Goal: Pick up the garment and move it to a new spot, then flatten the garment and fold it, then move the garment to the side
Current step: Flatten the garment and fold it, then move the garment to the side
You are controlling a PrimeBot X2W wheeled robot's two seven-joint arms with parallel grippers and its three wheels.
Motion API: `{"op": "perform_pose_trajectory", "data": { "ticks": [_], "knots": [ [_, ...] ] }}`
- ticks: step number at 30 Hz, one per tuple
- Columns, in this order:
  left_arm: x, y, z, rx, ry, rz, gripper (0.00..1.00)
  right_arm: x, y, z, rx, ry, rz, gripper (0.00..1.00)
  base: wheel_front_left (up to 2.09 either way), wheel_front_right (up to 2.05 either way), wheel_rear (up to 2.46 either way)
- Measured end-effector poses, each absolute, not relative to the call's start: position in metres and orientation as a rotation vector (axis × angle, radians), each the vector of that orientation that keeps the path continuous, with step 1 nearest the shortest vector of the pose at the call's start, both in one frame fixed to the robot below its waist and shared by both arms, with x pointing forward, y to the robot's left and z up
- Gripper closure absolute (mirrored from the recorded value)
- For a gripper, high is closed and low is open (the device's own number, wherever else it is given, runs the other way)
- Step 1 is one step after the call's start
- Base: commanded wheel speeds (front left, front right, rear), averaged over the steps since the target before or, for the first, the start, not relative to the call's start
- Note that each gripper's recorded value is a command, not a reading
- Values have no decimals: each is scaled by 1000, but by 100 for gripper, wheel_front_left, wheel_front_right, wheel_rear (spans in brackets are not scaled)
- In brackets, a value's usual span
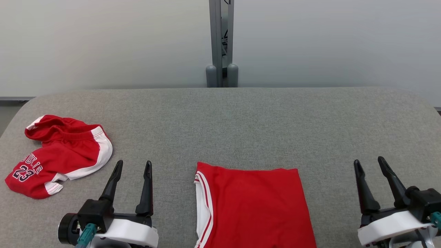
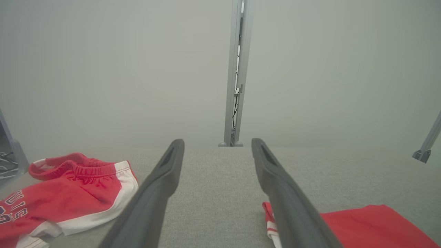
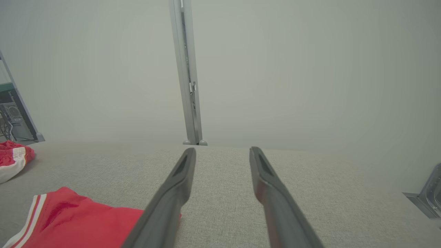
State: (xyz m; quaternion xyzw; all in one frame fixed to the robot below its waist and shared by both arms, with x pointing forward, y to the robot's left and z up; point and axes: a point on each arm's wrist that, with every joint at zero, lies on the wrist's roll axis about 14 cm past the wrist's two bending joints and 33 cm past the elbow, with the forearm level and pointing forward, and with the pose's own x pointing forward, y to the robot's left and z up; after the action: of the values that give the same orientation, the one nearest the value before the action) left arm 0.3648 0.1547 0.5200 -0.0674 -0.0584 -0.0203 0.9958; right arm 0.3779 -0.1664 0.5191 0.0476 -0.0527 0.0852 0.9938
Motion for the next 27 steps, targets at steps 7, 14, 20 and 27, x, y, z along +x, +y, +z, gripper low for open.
{"op": "perform_pose_trajectory", "data": {
  "ticks": [7, 14, 20, 27],
  "knots": [
    [363, 159, 518, -132, -111, -31, 0, 376, -148, 496, 143, -25, 228, 0, 0, 0, 0],
    [359, 160, 512, -134, -93, -26, 0, 367, -120, 447, 220, 198, 346, 0, 0, 0, 0],
    [354, 162, 497, -134, -46, -18, 0, 371, -100, 429, 330, 366, 415, 0, 0, 0, 0],
    [356, 170, 491, -129, -29, 9, 0, 373, -85, 403, 342, 554, 486, 0, 0, 0, 0]
  ]
}}
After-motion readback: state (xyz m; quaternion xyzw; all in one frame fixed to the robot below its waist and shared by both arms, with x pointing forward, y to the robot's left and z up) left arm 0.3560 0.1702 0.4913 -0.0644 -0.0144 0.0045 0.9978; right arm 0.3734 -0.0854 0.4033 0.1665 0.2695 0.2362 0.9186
